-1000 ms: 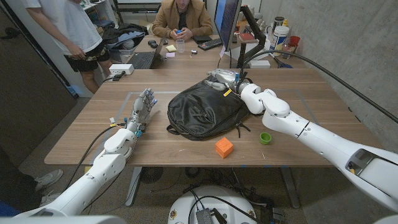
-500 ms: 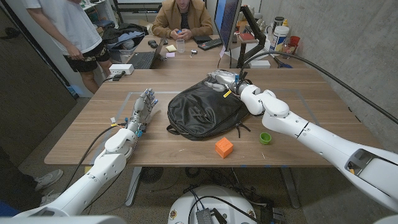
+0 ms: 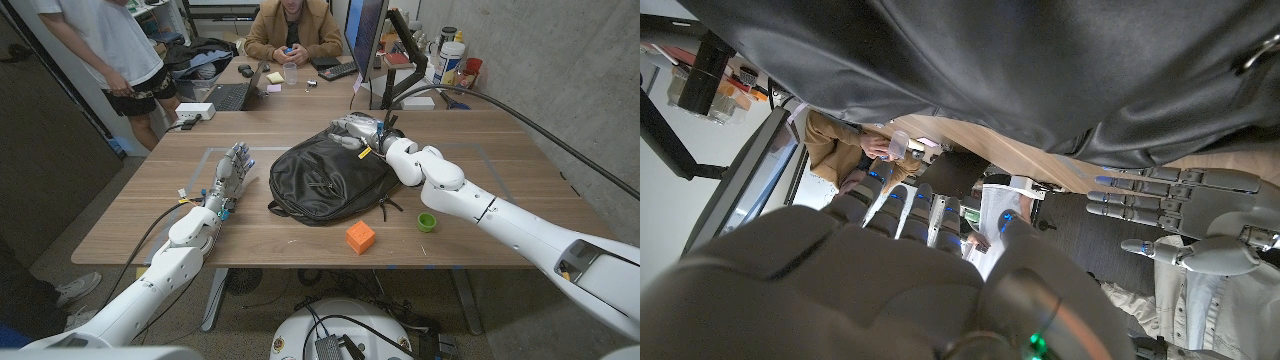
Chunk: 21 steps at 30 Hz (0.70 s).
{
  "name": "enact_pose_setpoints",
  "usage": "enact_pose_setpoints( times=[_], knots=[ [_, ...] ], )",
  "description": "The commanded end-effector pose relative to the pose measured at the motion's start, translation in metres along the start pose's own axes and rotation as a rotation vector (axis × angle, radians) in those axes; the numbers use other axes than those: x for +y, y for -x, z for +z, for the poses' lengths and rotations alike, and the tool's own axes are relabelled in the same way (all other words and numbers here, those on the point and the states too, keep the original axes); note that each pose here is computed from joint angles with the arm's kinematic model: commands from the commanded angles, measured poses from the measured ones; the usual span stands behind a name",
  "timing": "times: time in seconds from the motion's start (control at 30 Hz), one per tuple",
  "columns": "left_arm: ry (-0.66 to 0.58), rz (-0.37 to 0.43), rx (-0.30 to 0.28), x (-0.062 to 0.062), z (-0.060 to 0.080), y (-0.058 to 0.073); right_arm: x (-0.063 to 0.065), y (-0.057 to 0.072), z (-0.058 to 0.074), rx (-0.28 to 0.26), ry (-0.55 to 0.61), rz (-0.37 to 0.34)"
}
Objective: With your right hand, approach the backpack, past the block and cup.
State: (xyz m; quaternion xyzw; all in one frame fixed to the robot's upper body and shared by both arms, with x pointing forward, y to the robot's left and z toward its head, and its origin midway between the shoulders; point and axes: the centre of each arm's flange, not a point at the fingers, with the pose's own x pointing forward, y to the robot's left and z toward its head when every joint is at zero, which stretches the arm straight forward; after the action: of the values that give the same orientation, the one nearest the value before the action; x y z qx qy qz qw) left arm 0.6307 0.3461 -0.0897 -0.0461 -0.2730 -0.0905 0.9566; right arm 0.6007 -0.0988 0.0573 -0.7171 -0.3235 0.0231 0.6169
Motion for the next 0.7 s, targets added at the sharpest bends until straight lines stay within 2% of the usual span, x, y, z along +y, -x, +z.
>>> enact_pose_setpoints(
  times=[0.03,0.7],
  knots=[
    [-0.001,-0.003,0.001,0.0011,-0.0002,0.0025,0.0056,0.0005,0.0043,-0.005,0.004,0.018],
    [0.0,-0.006,0.007,0.0043,-0.002,0.0029,0.0105,-0.0025,0.0089,-0.001,0.014,0.037]
  ],
)
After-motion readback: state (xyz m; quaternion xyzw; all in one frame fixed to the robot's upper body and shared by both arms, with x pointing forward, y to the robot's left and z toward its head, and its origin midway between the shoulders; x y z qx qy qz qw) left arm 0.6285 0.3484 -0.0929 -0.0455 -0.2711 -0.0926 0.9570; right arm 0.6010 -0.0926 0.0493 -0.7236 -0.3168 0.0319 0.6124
